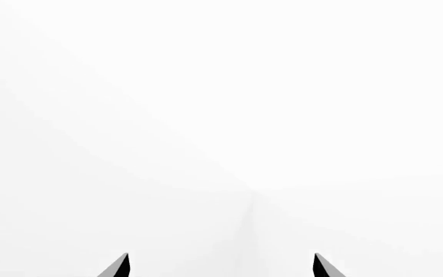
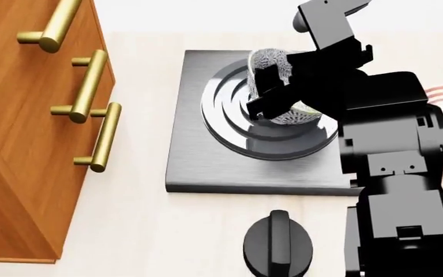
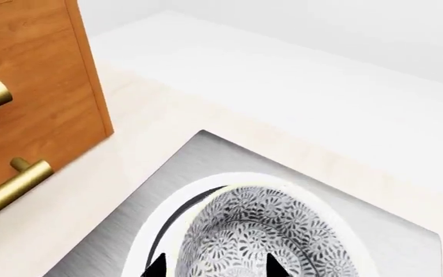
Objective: Put the bowl on the stove.
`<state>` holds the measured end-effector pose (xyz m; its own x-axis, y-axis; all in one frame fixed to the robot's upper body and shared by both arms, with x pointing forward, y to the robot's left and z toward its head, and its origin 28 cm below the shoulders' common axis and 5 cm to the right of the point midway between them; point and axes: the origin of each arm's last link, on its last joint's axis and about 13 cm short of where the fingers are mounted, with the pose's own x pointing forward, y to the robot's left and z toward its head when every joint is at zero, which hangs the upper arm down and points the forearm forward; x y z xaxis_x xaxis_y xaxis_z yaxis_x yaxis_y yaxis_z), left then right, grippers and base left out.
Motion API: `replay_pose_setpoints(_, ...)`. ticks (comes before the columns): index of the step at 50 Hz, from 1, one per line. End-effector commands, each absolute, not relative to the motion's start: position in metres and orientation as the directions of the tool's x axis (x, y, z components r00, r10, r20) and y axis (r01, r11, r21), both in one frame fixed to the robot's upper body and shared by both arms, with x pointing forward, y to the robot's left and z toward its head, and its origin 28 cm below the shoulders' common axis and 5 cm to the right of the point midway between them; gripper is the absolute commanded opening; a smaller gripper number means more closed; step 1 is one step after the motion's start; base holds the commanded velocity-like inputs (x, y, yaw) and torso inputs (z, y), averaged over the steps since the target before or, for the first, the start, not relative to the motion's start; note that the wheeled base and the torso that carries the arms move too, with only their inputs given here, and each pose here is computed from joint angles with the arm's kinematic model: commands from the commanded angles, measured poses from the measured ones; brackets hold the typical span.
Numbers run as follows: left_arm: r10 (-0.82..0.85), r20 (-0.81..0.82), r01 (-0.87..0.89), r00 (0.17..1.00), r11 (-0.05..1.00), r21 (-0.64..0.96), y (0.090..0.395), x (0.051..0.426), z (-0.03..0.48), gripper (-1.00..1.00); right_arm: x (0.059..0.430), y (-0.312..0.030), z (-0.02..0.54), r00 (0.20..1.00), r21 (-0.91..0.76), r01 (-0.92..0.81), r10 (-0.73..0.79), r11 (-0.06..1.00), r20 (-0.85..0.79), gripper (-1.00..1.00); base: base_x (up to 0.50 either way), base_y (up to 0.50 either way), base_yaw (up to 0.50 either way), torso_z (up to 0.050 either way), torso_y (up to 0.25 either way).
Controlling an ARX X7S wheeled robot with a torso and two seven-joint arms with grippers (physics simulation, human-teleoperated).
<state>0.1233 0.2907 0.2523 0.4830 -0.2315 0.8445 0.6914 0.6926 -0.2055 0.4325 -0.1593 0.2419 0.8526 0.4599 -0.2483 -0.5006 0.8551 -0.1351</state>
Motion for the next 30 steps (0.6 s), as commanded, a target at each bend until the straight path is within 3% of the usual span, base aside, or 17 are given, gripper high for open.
replay_pose_setpoints(1, -0.214, 0.859, 0.678, 0.466, 0.71, -0.191, 0.293, 0.122, 0.251, 1.0, 0.434, -0.152, 0.243, 0.844, -0.141, -0.519, 0.478, 0.843, -0.244, 1.0, 0.0, 0.0, 0.0, 0.0, 0.0)
replay_pose_setpoints(26, -0.21, 0.859, 0.677, 0.467, 0.709, -0.195, 0.292, 0.121, 0.251, 1.0, 0.434, -0.152, 0.243, 0.844, -0.141, -0.519, 0.478, 0.843, -0.244, 1.0, 0.0, 0.0, 0.0, 0.0, 0.0)
replay_pose_setpoints(27, -0.209, 0.859, 0.678, 0.467, 0.708, -0.197, 0.292, 0.121, 0.251, 1.0, 0.438, -0.122, 0.25, 0.742, -0.029, -0.668, 0.663, 0.744, -0.101, 1.0, 0.0, 0.0, 0.0, 0.0, 0.0)
replay_pose_setpoints(30, -0.208, 0.858, 0.677, 0.469, 0.709, -0.199, 0.292, 0.122, 0.25, 1.0, 0.439, -0.125, 0.256, 0.747, 0.01, -0.665, 0.665, 0.747, 0.008, 1.0, 0.0, 0.0, 0.0, 0.0, 0.0)
